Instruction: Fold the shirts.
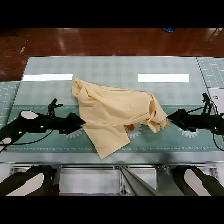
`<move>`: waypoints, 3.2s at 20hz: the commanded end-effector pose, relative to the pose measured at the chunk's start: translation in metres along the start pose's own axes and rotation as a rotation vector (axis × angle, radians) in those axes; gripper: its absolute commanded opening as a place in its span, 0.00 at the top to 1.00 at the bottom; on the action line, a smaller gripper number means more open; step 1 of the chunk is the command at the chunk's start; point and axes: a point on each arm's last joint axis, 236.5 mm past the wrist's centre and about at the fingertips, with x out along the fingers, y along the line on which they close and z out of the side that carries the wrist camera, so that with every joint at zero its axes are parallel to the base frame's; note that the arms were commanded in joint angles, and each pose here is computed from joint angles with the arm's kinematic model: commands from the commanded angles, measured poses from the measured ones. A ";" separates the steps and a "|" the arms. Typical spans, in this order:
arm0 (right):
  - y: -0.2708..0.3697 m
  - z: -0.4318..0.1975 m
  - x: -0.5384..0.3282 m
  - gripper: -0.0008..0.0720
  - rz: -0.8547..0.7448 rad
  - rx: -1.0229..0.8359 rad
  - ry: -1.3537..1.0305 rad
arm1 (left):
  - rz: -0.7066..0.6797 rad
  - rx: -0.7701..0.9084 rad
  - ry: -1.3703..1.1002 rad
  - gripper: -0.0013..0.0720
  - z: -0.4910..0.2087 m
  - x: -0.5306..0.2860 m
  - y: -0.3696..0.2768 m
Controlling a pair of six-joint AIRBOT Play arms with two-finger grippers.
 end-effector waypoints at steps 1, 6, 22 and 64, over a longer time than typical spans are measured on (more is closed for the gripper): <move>-0.001 0.001 -0.001 0.43 0.004 0.005 -0.008 | 0.007 -0.035 -0.067 0.29 0.012 0.025 -0.007; -0.052 0.022 -0.034 0.43 -0.045 0.156 -0.097 | -0.084 0.050 -0.126 0.95 0.044 0.018 -0.051; -0.006 0.004 0.028 0.43 0.199 0.302 0.056 | -0.118 0.116 -0.111 0.95 0.046 0.012 -0.070; 0.059 0.023 -0.198 0.96 -0.390 -0.427 -0.354 | 0.308 0.560 -0.480 0.95 0.023 -0.239 -0.082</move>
